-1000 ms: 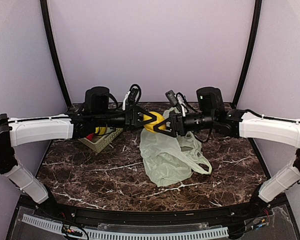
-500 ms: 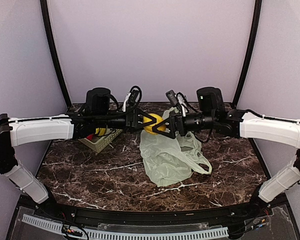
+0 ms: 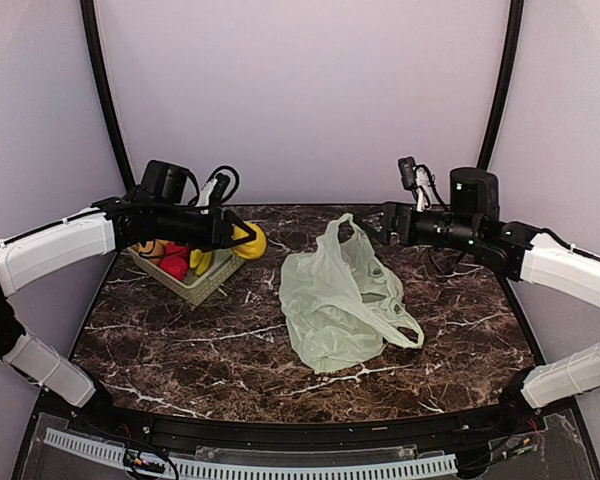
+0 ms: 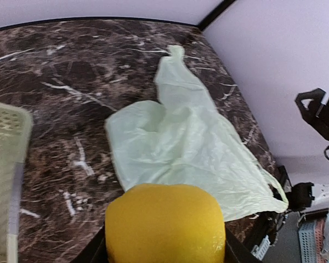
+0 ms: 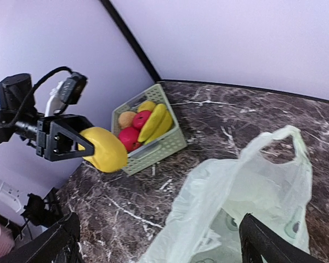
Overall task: Untie the knot of the plastic bag and take out the fruit
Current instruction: Pass from the right arm to the left, then place the fake fruit in the bin.
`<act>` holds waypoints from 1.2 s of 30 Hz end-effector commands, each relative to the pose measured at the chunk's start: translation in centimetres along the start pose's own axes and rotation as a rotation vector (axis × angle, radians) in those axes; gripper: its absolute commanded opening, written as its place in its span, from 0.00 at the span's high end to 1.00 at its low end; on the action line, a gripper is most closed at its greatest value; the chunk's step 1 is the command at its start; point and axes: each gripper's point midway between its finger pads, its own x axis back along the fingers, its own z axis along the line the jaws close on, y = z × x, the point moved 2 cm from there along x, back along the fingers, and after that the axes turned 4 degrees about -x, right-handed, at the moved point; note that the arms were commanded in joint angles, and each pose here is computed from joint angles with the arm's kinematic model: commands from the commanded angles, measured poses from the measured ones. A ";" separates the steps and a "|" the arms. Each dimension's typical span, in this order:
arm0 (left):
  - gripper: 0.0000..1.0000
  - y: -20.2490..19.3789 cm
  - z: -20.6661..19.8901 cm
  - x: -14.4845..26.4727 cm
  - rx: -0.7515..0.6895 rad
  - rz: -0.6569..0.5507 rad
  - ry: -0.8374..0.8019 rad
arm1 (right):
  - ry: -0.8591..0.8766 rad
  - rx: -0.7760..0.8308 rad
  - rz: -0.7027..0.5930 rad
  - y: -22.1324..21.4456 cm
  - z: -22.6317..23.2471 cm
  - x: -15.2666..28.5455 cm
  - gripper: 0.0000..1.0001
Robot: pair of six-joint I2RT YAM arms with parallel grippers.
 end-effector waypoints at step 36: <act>0.25 0.4 20.0 0.3 0.059 0.178 0.463 | -0.383 -0.070 -0.068 0.3 -8.7 6.1 0.01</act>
